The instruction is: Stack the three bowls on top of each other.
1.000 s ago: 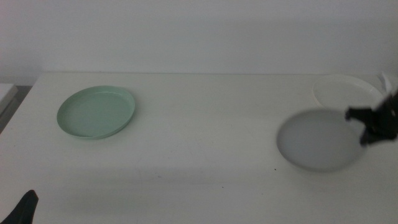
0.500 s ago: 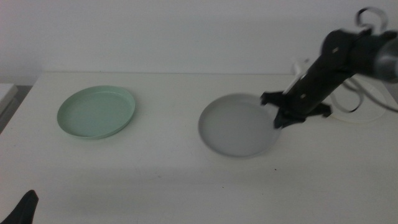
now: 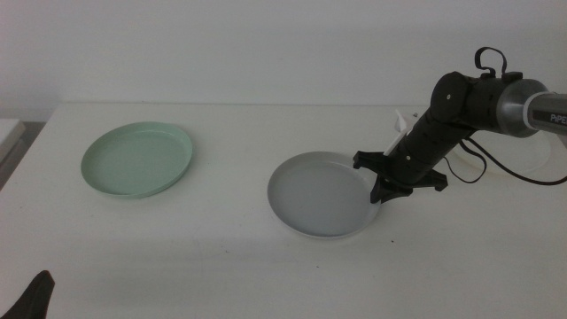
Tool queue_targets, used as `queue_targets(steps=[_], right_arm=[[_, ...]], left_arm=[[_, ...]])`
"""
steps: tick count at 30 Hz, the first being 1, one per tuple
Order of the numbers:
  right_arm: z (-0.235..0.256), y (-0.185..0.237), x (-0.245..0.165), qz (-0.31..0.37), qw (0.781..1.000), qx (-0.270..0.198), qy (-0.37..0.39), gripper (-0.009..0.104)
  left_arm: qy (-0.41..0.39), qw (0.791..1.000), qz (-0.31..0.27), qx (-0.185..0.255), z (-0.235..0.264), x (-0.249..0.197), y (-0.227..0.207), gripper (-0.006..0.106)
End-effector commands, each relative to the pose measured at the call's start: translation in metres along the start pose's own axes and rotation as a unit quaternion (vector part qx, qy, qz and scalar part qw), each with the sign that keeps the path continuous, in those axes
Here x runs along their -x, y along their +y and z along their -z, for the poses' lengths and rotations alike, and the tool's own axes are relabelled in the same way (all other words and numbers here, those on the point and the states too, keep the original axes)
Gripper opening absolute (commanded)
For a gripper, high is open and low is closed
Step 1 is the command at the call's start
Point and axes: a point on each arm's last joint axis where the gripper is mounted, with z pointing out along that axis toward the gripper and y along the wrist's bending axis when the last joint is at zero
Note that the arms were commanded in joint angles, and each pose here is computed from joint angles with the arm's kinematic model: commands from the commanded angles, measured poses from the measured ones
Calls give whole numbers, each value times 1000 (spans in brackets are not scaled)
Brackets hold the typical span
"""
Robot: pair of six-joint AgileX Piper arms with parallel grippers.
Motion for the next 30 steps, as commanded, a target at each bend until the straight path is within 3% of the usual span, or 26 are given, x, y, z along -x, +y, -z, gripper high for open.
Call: queue_targets(steps=[1,9,11,16,20,25,30], right_arm=[[1,7,-1,15,1000,3,-3,-2],[-2,12,-3,24,1000,3,-2,3],[-2,11,-3,27,1000,-1,-3,11],[3,11,-2,32,999,-4,9,51],[39,12,14,45,999,7,-13,73],[128,-23,54,26,993,-3,-112,73],[183,-106,86,-39,972,-98,-210,71]], left_arm=[[-8,1000,2,1,0,1,0,94],[-8,1000,1,1,0,1,0,94],[-8,1000,1,1,0,1,0,94],[-8,1000,2,1,0,1,0,94],[-8,1000,2,1,0,1,0,94],[-8,1000,2,1,0,1,0,94],[-8,1000,2,1,0,1,0,94]])
